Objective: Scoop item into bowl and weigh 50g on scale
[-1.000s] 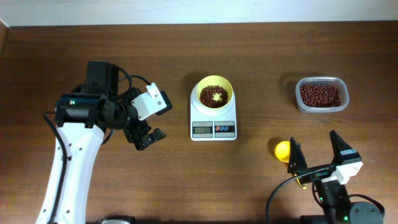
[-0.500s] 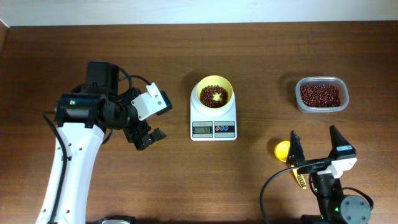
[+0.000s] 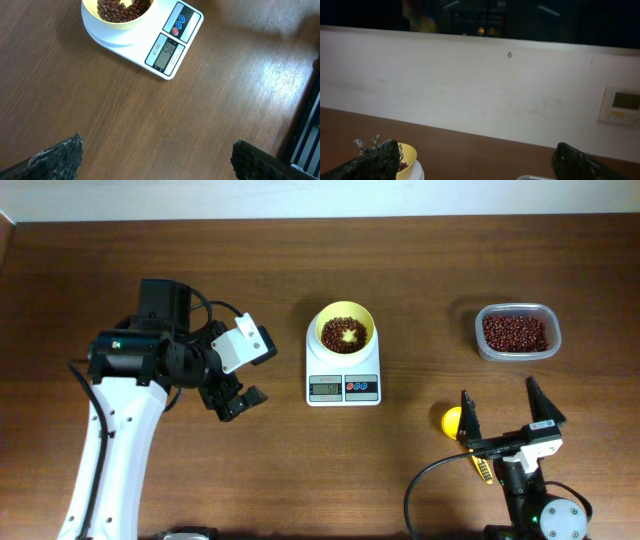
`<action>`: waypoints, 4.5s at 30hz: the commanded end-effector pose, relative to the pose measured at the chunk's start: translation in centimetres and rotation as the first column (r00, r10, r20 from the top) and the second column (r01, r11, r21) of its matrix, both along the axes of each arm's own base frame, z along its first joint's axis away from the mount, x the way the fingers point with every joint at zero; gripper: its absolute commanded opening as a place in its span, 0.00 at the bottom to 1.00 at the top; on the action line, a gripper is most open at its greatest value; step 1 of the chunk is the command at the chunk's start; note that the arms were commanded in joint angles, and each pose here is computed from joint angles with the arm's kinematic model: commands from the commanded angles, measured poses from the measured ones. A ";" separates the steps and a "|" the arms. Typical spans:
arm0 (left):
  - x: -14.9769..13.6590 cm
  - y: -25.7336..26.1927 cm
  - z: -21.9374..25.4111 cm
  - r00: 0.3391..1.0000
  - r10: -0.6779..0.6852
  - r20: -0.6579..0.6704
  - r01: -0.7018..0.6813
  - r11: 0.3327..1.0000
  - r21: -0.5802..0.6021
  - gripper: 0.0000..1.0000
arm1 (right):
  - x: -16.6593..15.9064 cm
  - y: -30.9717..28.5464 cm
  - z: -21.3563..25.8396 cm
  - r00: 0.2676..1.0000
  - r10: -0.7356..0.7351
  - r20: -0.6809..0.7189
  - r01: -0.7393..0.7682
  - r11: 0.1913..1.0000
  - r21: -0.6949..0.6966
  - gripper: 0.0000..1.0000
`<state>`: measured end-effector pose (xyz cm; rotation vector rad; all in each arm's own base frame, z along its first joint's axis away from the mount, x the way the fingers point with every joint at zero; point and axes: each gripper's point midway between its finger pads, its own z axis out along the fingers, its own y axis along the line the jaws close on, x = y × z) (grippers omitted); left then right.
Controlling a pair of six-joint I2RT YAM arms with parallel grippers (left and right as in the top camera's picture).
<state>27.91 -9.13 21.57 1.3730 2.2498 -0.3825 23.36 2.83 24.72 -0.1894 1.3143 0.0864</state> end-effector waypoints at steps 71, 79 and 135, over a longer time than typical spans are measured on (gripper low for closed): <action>0.0 -0.3 0.9 0.999 -0.019 0.031 0.019 1.000 -0.014 0.99 | 1.2 -1.3 -8.8 0.952 -0.088 -0.294 0.068 0.995 -0.077 0.99; -1.4 1.7 -0.2 0.921 0.335 -0.199 -0.339 0.941 0.017 0.99 | 1.2 -1.3 -8.8 0.952 -0.087 -0.294 0.067 0.995 -0.077 0.99; -3.5 7.1 -5.5 0.420 0.874 0.243 -0.451 0.434 -0.780 0.99 | 1.2 -1.3 -8.8 0.952 -0.087 -0.294 0.067 0.995 -0.077 0.99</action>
